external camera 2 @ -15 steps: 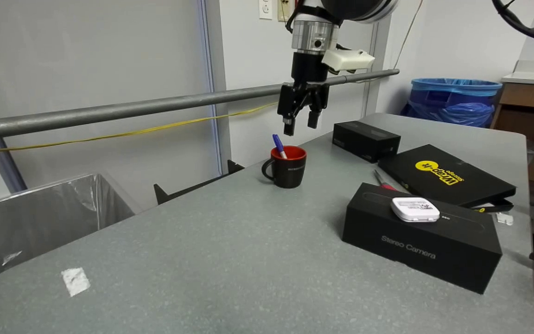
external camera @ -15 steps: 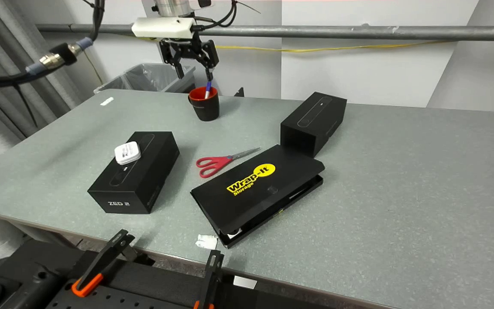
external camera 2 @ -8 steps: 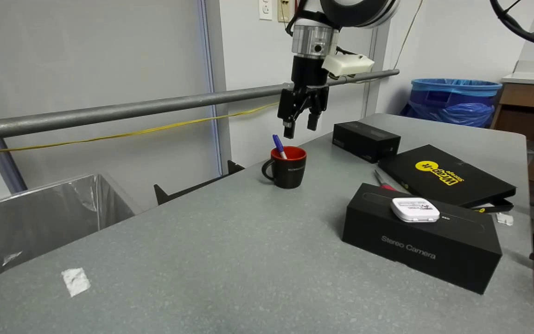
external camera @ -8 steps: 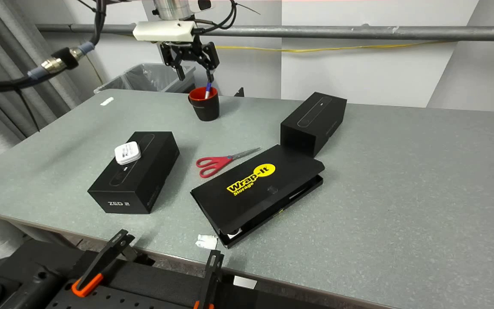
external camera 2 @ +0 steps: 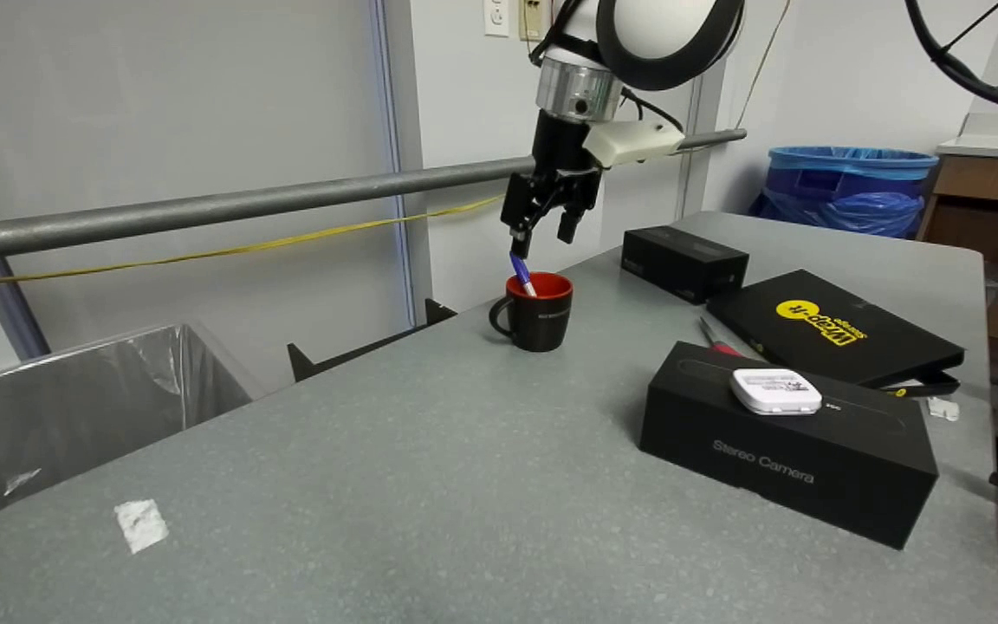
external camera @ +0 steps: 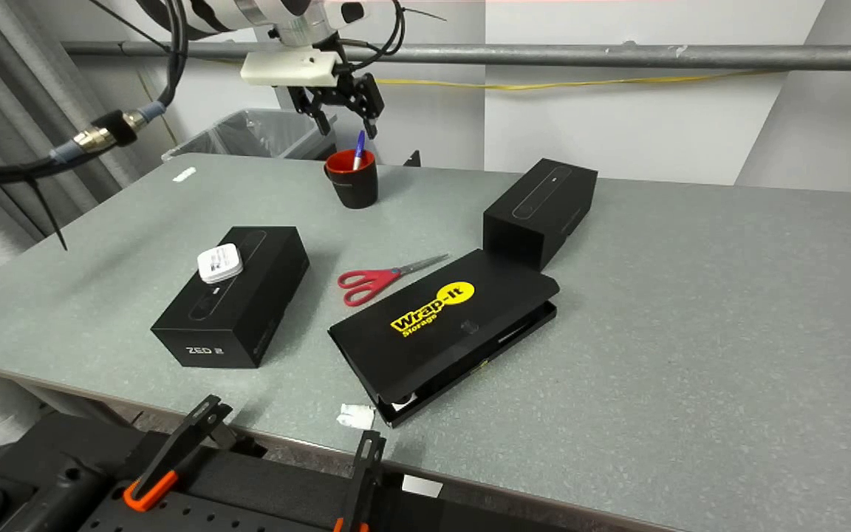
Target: Put the marker on the table
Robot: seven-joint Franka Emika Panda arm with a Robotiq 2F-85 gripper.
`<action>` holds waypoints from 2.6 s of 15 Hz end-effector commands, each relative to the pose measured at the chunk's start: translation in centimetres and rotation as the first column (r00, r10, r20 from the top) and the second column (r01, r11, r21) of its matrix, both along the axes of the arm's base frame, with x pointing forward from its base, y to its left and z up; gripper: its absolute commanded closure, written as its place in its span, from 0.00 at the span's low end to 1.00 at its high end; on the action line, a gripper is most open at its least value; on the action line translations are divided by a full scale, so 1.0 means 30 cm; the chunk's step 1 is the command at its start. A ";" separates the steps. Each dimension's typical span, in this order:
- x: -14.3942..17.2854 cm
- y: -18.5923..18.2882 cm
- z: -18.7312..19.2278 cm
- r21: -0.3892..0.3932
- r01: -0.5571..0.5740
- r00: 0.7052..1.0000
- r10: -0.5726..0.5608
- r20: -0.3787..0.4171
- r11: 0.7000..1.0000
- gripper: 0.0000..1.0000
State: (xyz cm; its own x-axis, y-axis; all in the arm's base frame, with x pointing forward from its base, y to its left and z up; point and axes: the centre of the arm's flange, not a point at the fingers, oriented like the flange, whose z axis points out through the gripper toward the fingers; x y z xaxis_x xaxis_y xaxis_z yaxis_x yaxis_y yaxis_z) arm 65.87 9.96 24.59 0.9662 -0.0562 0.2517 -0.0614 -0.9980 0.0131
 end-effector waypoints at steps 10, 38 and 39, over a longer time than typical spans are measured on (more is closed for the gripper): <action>0.123 0.035 -0.094 0.006 0.084 0.989 -0.084 0.119 0.996 0.00; 0.134 0.005 0.040 0.054 0.160 0.972 -0.167 0.166 0.986 0.98; 0.123 -0.013 0.096 0.061 0.170 0.967 -0.178 0.180 0.984 0.98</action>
State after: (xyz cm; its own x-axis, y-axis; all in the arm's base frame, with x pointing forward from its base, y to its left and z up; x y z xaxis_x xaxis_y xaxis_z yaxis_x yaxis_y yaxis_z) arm 70.89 10.50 23.22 0.9052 -0.1887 0.3808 -0.1928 -0.9808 -0.0277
